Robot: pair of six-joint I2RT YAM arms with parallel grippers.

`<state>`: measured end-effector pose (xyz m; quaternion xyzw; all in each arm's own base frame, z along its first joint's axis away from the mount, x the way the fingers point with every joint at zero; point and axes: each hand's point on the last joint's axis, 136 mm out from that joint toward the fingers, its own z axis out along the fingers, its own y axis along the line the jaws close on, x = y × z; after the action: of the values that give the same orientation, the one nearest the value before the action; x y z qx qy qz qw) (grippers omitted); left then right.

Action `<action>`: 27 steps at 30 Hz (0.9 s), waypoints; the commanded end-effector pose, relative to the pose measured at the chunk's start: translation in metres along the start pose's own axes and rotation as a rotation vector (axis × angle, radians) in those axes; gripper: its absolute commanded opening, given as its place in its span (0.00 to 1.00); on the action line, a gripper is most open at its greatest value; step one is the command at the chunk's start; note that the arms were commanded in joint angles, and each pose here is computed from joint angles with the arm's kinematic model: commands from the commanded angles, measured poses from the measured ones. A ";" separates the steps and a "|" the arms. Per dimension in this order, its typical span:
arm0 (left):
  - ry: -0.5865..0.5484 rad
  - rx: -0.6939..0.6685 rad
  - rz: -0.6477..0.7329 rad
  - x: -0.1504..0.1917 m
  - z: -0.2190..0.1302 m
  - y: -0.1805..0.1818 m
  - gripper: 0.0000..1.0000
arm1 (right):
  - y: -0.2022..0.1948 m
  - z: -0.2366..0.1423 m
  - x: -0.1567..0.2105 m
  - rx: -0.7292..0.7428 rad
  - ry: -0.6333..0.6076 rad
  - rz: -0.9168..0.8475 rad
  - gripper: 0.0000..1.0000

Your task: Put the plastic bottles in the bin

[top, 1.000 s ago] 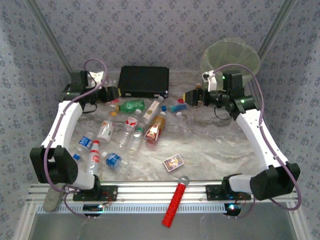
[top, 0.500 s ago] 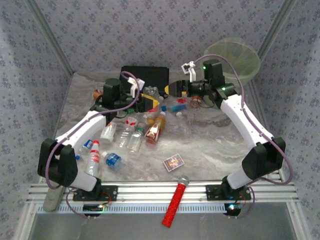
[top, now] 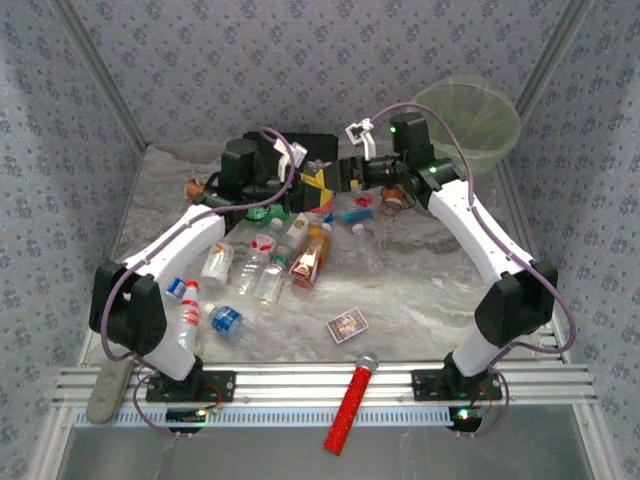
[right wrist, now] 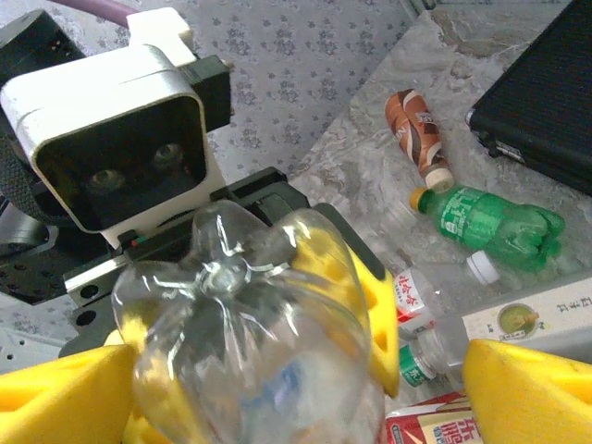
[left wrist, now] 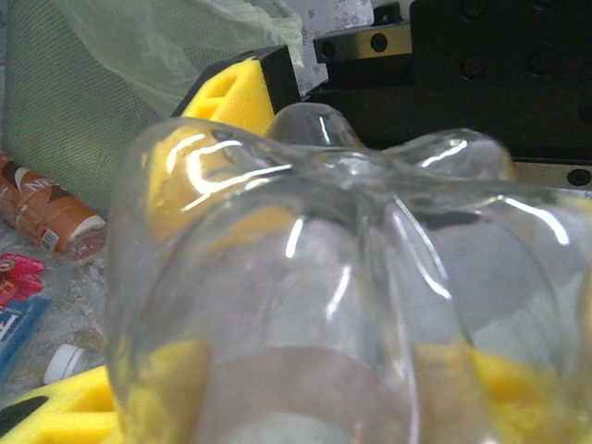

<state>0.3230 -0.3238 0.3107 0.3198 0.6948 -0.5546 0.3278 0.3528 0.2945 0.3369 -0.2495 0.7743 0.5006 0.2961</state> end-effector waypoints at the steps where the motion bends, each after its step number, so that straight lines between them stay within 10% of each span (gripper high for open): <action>1: 0.011 0.058 0.075 -0.009 0.007 -0.020 0.53 | 0.002 0.009 -0.002 -0.027 0.019 -0.009 0.87; 15: 0.009 0.016 0.084 -0.016 0.014 -0.017 0.73 | 0.003 -0.007 -0.012 0.008 -0.020 -0.026 0.57; 19: 0.012 -0.017 0.104 -0.013 0.007 -0.020 0.99 | -0.008 -0.034 -0.026 0.120 -0.072 -0.052 0.55; 27: 0.076 -0.253 0.045 0.013 -0.022 0.001 1.00 | -0.038 -0.127 -0.070 0.479 -0.235 -0.096 0.54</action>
<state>0.3162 -0.3202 0.3072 0.3269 0.7354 -0.4861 0.3406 0.4033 0.2047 0.3690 -0.1687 0.8172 0.3792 0.4000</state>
